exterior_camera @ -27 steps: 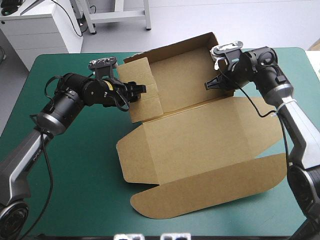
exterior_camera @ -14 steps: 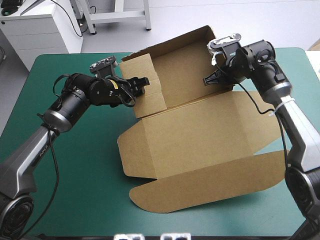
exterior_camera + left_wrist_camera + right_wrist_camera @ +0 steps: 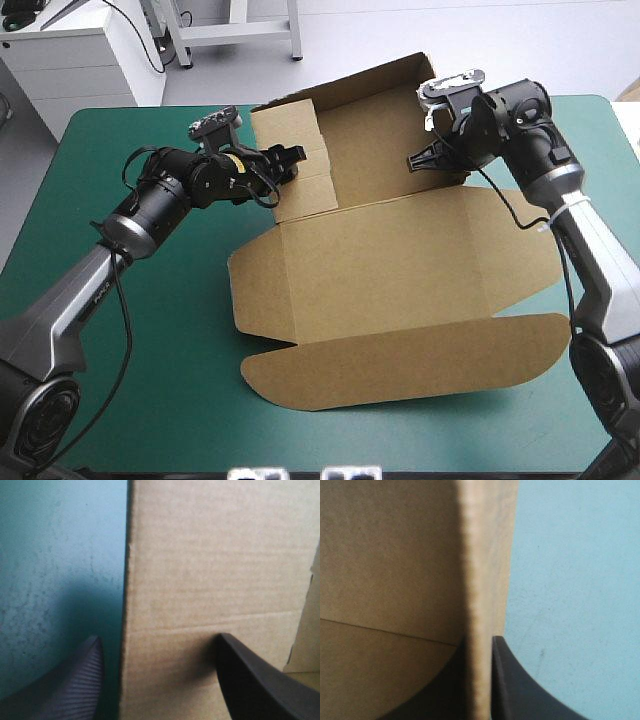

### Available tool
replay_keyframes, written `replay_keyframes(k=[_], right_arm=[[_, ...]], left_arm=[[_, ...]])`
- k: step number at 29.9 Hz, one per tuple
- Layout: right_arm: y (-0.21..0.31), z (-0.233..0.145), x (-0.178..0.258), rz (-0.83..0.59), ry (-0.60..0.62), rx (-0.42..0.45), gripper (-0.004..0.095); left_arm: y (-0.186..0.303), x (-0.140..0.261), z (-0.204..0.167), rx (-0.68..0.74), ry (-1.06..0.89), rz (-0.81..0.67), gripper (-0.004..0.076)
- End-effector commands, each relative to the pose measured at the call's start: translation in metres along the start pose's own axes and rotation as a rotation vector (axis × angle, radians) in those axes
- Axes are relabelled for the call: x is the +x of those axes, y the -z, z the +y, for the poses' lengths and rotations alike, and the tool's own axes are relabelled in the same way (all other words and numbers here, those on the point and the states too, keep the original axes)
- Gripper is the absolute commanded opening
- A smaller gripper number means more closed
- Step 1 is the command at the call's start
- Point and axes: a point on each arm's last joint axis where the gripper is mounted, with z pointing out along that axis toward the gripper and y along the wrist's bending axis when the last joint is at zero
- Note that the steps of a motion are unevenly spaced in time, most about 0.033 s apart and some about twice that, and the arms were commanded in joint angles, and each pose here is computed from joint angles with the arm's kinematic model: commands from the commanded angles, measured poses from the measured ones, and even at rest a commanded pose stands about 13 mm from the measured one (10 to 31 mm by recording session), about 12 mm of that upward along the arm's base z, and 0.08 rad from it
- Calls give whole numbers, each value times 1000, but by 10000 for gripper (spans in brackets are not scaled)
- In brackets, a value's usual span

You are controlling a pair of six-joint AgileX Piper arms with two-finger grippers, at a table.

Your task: Fold the box

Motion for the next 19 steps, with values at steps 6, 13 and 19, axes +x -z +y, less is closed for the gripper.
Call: replay_keyframes(k=[6, 13, 19], right_arm=[[65, 6, -7, -190, -31, -116, -13], [82, 16, -4, -225, 12, -140, -12], [84, 32, -5, -245, 75, -97, -13]], left_arm=[[16, -13, -10, 54, -36, -100, 458], [16, -13, -10, 61, -30, -102, 458], [17, -10, -13, 89, -53, -76, 458]])
